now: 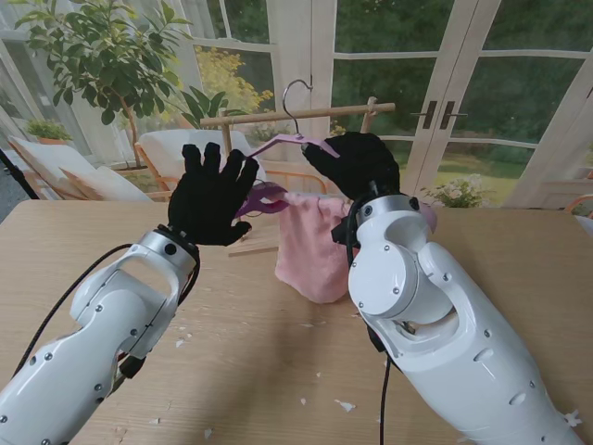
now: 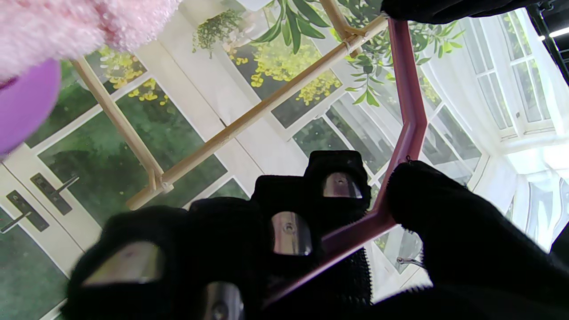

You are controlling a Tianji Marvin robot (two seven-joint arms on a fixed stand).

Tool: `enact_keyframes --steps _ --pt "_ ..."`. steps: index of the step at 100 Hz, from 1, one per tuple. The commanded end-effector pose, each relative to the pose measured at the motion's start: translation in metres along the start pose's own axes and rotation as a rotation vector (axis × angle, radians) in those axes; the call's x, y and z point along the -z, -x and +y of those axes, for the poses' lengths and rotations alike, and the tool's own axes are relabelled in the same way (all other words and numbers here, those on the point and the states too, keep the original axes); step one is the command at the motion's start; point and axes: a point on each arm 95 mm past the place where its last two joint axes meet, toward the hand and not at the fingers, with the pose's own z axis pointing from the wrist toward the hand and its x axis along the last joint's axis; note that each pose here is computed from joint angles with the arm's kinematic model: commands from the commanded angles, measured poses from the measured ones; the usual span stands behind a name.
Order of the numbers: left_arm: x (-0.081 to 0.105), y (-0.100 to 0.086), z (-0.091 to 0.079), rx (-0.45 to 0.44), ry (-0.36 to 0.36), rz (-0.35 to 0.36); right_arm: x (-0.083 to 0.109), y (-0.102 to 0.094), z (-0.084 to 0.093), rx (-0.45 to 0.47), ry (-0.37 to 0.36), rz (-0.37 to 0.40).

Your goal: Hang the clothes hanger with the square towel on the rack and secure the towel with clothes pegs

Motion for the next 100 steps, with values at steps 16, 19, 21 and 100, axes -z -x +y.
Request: enact_keyframes --steps 16,19,21,100 --pt "0.013 0.006 -0.006 0.051 -0.016 -0.02 0.0 0.003 0.003 -0.006 -0.007 -0.025" --pt "0.015 0.008 -0.006 0.056 -0.016 -0.024 -0.001 0.003 0.004 -0.006 -0.006 -0.027" --pt "0.017 0.009 -0.006 0.062 -0.016 -0.027 -0.001 0.004 0.004 -0.005 -0.005 -0.029" --pt "0.071 0.026 -0.002 1.106 0.226 -0.159 -0.02 0.051 0.013 0.017 -0.006 -0.171"
